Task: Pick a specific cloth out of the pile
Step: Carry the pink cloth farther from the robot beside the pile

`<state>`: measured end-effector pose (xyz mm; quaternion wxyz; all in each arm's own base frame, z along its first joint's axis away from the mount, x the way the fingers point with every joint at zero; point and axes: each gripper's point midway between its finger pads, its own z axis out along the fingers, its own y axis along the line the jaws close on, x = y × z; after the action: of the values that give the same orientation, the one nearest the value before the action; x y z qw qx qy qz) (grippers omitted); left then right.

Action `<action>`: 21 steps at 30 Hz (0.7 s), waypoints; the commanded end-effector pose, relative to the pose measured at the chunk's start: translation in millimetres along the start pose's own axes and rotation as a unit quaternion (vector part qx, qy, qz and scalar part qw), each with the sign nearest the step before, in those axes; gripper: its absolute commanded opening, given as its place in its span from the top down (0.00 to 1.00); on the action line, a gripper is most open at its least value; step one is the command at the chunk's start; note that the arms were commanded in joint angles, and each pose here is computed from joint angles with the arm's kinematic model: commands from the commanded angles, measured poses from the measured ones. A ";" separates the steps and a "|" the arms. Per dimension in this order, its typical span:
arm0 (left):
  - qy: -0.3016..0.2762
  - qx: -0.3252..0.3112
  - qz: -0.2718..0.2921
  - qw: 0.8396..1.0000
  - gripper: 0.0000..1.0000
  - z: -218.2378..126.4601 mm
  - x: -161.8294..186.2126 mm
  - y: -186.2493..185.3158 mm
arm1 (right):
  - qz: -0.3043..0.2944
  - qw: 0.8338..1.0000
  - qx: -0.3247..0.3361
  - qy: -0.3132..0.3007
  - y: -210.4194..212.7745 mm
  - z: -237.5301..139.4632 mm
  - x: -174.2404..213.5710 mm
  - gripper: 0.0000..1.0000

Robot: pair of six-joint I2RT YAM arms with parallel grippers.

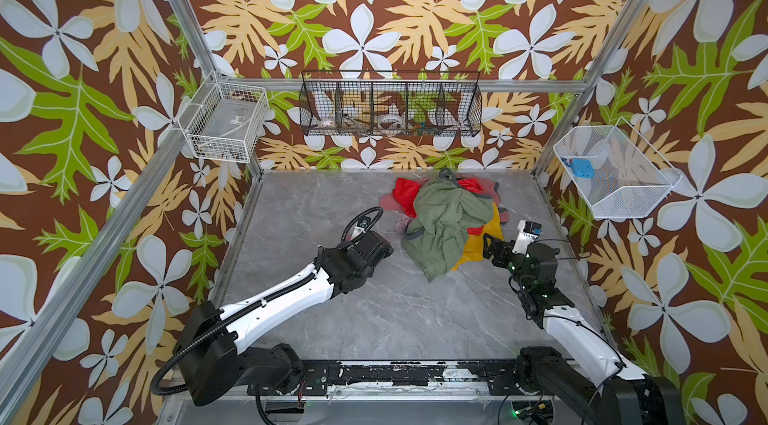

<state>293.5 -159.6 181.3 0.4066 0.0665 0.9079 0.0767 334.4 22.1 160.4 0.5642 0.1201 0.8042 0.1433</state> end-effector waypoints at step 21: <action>-0.130 -0.142 -0.087 0.977 1.00 -20.5 -105.0 146.1 | -0.004 0.998 -0.048 -0.029 22.7 -5.3 -23.9 0.06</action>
<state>341.5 -40.7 288.9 0.5076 -0.0560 0.8424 0.1720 336.7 30.6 181.5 0.5821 0.1032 0.7890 0.1676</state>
